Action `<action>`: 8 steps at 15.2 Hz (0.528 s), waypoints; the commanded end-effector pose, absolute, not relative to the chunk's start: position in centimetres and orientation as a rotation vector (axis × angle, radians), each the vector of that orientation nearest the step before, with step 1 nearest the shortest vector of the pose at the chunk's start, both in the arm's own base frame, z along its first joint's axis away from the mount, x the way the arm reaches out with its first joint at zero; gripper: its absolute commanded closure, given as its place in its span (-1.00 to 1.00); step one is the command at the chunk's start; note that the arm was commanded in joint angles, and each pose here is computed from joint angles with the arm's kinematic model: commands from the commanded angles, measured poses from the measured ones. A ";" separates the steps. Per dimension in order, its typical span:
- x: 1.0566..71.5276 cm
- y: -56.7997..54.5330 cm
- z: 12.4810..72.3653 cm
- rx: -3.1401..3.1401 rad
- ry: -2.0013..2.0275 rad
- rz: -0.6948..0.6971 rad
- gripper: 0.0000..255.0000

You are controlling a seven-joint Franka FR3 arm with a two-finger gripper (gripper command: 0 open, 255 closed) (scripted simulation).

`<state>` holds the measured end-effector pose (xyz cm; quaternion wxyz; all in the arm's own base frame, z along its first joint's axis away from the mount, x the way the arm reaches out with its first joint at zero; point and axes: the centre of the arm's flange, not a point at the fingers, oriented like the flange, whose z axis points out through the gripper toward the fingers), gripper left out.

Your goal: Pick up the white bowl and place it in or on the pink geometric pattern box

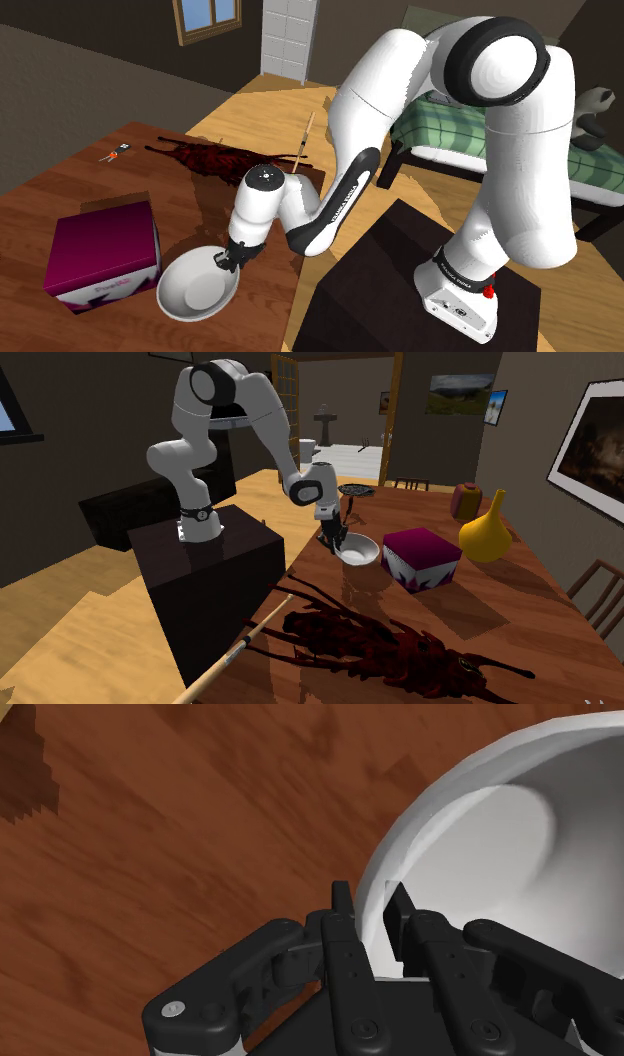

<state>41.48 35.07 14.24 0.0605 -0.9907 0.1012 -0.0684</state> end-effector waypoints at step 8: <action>41.5 35.1 19.1 -2.998 0.306 -0.208 1.00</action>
